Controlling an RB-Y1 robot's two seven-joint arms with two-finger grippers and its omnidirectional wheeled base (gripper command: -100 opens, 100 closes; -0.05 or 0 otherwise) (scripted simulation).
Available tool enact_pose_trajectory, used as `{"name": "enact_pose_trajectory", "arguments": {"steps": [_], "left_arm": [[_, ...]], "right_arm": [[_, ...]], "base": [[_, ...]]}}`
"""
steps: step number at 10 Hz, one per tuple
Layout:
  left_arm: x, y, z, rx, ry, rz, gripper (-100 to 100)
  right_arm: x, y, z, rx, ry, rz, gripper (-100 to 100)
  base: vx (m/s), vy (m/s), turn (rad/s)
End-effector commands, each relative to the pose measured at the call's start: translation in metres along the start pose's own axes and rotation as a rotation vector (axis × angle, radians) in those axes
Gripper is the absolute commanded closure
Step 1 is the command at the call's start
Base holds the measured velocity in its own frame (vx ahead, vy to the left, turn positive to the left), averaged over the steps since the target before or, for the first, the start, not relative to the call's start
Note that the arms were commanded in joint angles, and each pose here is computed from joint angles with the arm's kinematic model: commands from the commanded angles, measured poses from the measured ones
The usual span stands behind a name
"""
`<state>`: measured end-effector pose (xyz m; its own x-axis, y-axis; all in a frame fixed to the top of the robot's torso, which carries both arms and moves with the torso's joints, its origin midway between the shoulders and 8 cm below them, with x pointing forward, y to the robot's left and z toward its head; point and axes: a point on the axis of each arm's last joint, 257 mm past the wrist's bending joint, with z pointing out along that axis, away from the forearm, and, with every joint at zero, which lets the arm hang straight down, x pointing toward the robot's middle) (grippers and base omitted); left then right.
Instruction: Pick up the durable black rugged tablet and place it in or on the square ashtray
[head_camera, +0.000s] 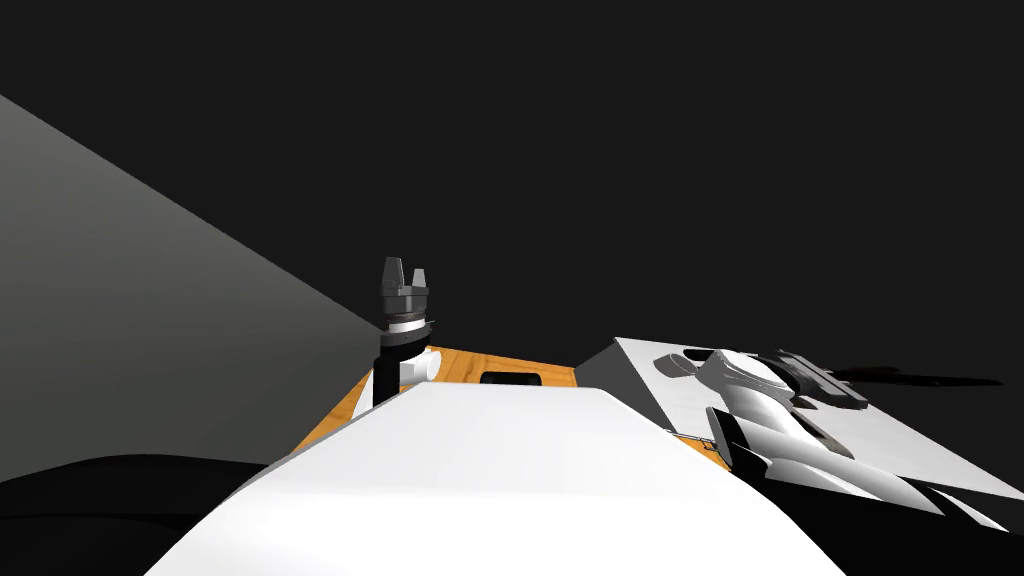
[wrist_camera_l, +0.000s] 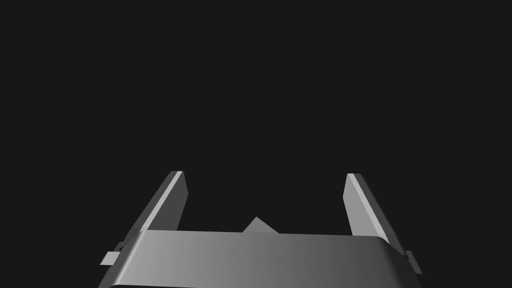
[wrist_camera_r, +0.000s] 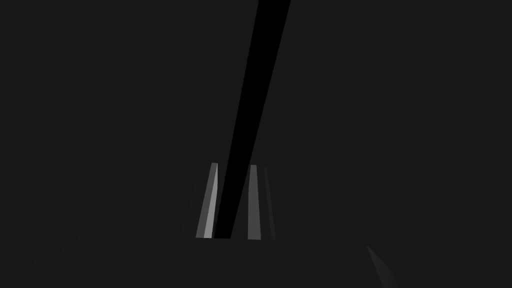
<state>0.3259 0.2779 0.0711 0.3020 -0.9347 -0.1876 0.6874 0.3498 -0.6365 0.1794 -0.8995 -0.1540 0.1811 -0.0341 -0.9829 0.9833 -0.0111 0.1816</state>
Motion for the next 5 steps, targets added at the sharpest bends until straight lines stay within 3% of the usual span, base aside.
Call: {"name": "enact_pose_trajectory", "arguments": {"steps": [1, 5], "left_arm": [[0.0, 0.0, 0.0, 0.0, 0.0, 0.0, 0], [0.0, 0.0, 0.0, 0.0, 0.0, 0.0, 0]], "right_arm": [[-0.006, 0.002, 0.003, -0.006, -0.006, -0.037, 100], [0.004, -0.004, -0.001, -0.012, 0.004, -0.136, 100]], "base": [[0.042, -0.121, -0.099], [0.07, -0.182, -0.097]]}}
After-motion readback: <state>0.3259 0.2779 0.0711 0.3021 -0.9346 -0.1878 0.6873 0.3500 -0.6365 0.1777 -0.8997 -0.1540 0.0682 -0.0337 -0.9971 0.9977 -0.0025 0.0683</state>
